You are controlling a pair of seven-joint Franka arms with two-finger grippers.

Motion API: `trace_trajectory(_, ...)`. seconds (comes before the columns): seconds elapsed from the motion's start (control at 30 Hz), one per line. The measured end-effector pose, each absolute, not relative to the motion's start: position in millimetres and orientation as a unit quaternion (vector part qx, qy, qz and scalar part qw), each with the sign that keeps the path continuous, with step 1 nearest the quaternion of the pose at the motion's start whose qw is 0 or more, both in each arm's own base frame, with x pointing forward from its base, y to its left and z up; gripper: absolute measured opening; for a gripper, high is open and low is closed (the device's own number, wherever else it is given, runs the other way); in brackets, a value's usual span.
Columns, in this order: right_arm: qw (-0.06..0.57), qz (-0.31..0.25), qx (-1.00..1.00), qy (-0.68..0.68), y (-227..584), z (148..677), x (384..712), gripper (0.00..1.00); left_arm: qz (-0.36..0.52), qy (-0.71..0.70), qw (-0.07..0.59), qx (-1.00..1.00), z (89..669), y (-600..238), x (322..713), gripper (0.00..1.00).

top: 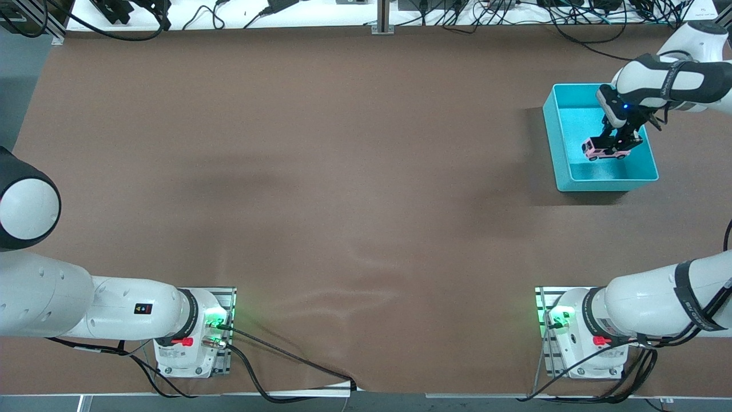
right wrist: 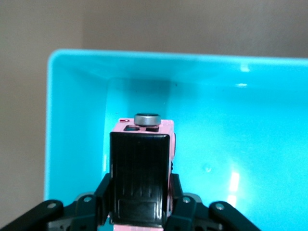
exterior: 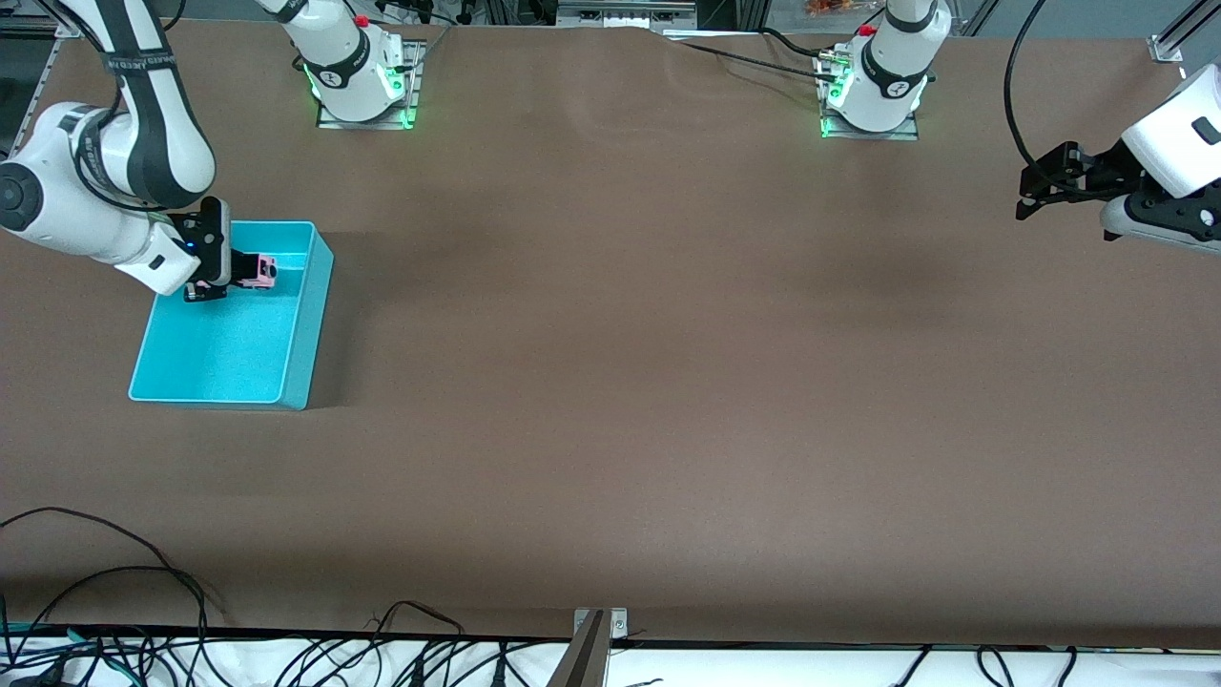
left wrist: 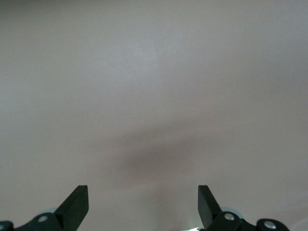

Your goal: Wind and store pink jeep toy

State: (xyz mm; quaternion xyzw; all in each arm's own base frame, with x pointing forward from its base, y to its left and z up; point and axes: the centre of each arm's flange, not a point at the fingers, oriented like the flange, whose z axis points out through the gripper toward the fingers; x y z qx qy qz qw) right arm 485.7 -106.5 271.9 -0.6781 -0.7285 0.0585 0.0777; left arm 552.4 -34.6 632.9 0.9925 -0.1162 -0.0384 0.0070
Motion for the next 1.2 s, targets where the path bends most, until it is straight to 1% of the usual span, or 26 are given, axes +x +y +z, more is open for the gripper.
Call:
trace_trajectory(0.27,0.079,0.059,-0.681,-0.725,-111.8,238.1,484.8,0.50,-0.038,-0.116,0.007,0.992,632.9,-34.6,552.4,1.00)
trace_trajectory(0.57,0.105,0.028,-0.680,-0.725,-112.3,208.0,483.1,0.50,-0.038,-0.116,0.007,0.992,632.9,-34.6,552.4,1.00)
trace_trajectory(0.7,0.108,0.023,-0.676,-0.729,-114.7,205.2,482.5,0.50,-0.038,-0.116,0.007,0.992,632.9,-34.6,552.4,1.00)
trace_trajectory(0.77,0.108,0.022,-0.675,-0.730,-115.3,205.5,482.5,0.52,-0.038,-0.116,0.007,0.992,632.9,-34.6,552.4,1.00)
trace_trajectory(0.9,0.108,0.020,-0.672,-0.732,-115.0,205.2,483.2,0.67,-0.038,-0.116,0.007,0.992,632.9,-34.6,552.4,1.00)
trace_trajectory(0.93,0.107,0.020,-0.672,-0.733,-115.0,206.1,484.3,0.76,-0.038,-0.116,0.007,0.992,632.9,-34.6,552.4,1.00)
trace_trajectory(1.03,0.100,0.015,-0.668,-0.737,-114.3,212.1,491.4,0.89,-0.038,-0.116,0.007,0.992,632.9,-34.6,552.4,1.00)
trace_trajectory(1.07,0.095,0.012,-0.666,-0.739,-113.6,216.0,495.7,0.92,-0.038,-0.116,0.007,0.992,632.9,-34.6,552.4,1.00)
trace_trajectory(1.1,0.091,0.009,-0.665,-0.741,-112.8,219.9,500.0,0.96,-0.038,-0.116,0.007,0.992,632.9,-34.6,552.4,1.00)
trace_trajectory(1.13,0.087,0.006,-0.663,-0.743,-112.0,224.1,504.6,0.99,-0.038,-0.116,0.007,0.992,632.9,-34.6,552.4,1.00)
trace_trajectory(1.2,0.080,0.000,-0.659,-0.747,-108.5,235.7,516.3,1.00,-0.038,-0.116,0.007,0.992,632.9,-34.6,552.4,1.00)
